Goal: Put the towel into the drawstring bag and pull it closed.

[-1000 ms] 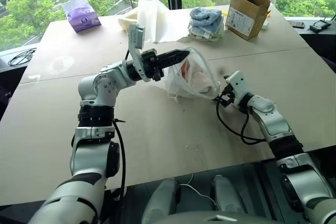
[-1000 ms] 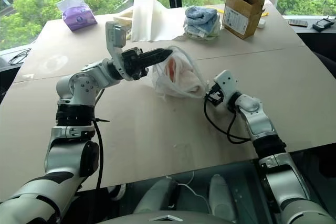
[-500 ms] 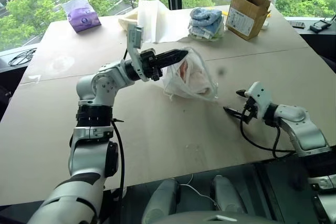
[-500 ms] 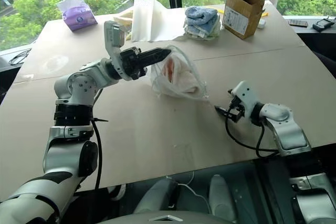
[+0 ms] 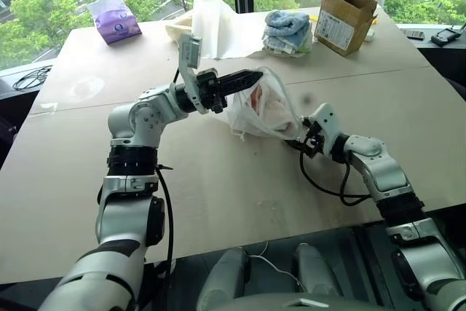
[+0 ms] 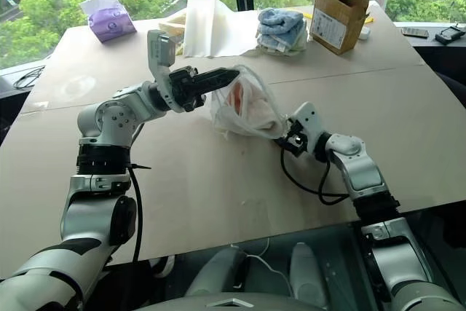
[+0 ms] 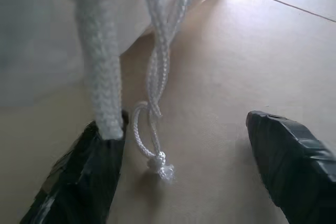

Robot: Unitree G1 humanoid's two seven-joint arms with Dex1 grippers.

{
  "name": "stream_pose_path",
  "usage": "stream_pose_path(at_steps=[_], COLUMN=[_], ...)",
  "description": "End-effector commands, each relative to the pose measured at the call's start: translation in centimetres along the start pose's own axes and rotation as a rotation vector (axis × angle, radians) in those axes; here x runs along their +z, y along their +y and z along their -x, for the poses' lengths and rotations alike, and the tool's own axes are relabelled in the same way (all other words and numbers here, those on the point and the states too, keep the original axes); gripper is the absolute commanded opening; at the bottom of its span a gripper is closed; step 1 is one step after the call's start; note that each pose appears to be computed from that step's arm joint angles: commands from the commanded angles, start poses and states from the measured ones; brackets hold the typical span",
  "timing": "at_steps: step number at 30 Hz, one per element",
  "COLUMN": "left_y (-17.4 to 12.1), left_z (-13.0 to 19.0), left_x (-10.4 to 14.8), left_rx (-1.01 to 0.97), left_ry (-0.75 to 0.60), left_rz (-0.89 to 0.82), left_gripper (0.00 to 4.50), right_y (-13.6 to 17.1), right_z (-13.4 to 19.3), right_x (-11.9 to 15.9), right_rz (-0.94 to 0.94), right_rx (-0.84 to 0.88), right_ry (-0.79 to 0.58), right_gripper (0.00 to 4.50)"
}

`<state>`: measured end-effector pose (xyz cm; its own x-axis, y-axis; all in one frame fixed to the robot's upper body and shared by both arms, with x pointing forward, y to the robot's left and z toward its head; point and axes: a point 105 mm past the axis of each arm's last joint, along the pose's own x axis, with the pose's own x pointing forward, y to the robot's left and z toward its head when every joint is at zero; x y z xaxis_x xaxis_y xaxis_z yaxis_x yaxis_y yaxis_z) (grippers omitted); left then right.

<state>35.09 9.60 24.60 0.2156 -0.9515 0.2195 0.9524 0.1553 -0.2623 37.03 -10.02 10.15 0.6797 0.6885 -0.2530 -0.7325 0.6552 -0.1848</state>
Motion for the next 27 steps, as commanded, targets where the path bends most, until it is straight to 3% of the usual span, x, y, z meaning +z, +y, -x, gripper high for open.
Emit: stream_pose_path(at_steps=[1,6,7,12,18,21,23,24,26,27], left_y=[-0.4,-0.3,-0.3,-0.1,-0.4,-0.4,-0.6,-0.8,-0.3,-0.1], left_z=[-0.2,-0.3,-0.3,-0.1,0.2,0.2,0.1,0.0,-0.3,-0.3], left_x=[1.1,1.1,1.0,1.0,1.1,1.8,1.7,1.5,0.9,0.6], left_rx=[-0.020,-0.014,-0.013,0.002,-0.003,-0.014,-0.027,-0.039,0.000,0.016], left_ry=[-0.016,-0.017,-0.017,-0.018,-0.025,-0.083,-0.076,-0.063,-0.033,-0.016], left_rz=[-0.040,-0.036,-0.035,-0.012,0.042,0.032,0.023,0.016,-0.028,-0.039], left_gripper=[0.00,0.00,0.00,0.00,0.00,0.00,0.00,0.62,1.26,1.80], right_y=[-0.3,-0.9,-1.1,-3.6,-6.3,-6.0,-5.5,-5.2,-4.4,-4.1], right_z=[0.1,0.7,0.9,3.0,7.0,8.5,8.8,8.8,8.7,8.5], right_x=[1.3,1.3,1.3,2.7,12.2,17.1,18.7,19.3,20.5,20.9], right_rz=[0.020,0.010,0.007,0.101,0.165,0.169,0.156,0.152,0.144,0.139], right_rx=[-0.029,-0.071,-0.083,-0.213,-0.395,-0.419,-0.406,-0.399,-0.374,-0.364], right_ry=[-0.057,-0.065,-0.067,-0.074,-0.305,-0.443,-0.492,-0.507,-0.533,-0.540], right_gripper=[2.51,0.24,0.03,0.03,0.03,0.03,0.03,0.00,0.00,0.00])
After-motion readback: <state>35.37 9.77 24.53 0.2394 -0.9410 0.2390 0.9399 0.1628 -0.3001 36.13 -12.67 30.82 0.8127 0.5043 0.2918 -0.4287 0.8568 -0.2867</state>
